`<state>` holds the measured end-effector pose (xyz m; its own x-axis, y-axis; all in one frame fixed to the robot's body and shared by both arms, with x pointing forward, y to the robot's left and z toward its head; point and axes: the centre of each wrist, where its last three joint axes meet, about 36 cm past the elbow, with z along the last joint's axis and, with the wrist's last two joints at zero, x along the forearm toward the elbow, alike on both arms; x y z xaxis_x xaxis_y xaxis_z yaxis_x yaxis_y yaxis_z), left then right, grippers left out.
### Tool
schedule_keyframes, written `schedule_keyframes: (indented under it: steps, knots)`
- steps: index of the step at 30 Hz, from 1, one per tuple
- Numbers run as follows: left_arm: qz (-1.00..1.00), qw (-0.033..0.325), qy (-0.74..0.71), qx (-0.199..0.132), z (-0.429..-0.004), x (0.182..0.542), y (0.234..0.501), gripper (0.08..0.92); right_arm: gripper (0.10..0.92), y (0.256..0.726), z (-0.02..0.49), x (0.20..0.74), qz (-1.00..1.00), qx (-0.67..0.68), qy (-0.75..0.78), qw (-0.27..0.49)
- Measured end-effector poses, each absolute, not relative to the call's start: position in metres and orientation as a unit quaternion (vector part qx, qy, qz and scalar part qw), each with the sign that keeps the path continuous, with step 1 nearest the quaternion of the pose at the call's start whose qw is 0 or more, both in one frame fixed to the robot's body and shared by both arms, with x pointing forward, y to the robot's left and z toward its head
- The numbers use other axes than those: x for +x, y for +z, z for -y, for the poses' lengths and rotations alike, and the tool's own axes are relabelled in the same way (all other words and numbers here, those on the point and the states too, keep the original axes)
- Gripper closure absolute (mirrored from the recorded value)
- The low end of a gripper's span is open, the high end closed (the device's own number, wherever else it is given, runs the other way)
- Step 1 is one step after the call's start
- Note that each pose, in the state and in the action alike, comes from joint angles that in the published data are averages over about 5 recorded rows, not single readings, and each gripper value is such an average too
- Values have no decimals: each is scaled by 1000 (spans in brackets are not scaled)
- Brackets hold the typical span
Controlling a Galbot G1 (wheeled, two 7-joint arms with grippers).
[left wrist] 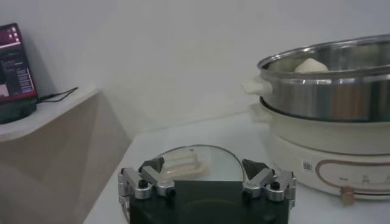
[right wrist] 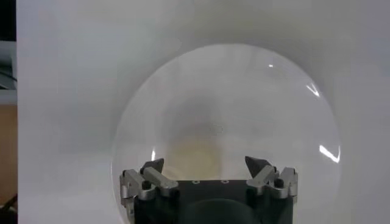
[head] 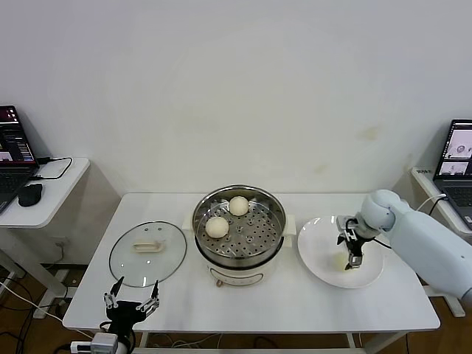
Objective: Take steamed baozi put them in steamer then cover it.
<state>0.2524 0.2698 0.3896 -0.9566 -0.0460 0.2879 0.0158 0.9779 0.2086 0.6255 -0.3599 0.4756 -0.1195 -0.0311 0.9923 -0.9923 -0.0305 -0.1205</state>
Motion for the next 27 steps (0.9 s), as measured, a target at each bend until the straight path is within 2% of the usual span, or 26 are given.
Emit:
schedule_keyframes:
  steps: [11, 27]
  knots:
    - [982, 156, -104, 8, -269, 253, 382, 177, 200, 455, 358, 630, 518, 482, 538, 458]
    - [982, 156, -103, 10, -268, 256, 380, 177, 213, 451, 363, 634, 509, 481, 539, 468]
